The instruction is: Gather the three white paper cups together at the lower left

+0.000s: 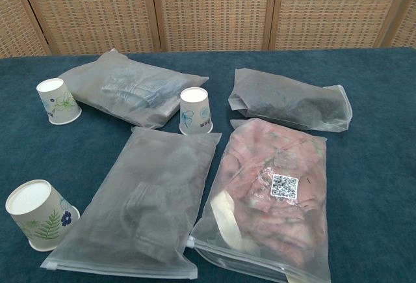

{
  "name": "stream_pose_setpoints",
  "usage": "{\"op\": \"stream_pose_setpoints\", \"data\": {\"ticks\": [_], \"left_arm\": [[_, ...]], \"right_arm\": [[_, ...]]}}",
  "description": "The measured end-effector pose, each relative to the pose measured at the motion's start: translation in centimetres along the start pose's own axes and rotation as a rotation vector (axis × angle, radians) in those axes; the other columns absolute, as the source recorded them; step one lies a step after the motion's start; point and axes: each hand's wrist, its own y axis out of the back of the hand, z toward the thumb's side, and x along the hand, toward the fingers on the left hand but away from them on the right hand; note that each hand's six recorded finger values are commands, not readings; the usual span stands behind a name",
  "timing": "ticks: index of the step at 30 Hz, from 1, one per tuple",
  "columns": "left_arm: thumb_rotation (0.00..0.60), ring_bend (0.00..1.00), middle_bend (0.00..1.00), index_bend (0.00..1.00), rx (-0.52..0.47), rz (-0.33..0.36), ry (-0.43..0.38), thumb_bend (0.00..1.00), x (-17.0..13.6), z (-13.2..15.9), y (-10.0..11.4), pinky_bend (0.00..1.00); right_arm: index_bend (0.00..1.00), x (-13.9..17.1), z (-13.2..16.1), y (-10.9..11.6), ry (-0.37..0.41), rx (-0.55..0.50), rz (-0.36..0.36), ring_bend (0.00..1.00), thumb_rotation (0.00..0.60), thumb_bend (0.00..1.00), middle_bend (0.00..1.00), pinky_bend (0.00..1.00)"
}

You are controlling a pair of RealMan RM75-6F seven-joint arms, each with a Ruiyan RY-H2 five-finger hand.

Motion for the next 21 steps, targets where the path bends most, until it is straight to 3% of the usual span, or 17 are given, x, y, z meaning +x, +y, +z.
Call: {"op": "stream_pose_setpoints", "data": {"ticks": [21], "left_arm": [[0.6,0.0,0.0,0.0,-0.015,-0.001,-0.008,0.14,0.04,0.05,0.04,0.0]], "right_arm": [[0.0,0.09,0.07,0.13,0.003,-0.004,-0.004,0.0,0.6,0.09,0.0,0.0]]}}
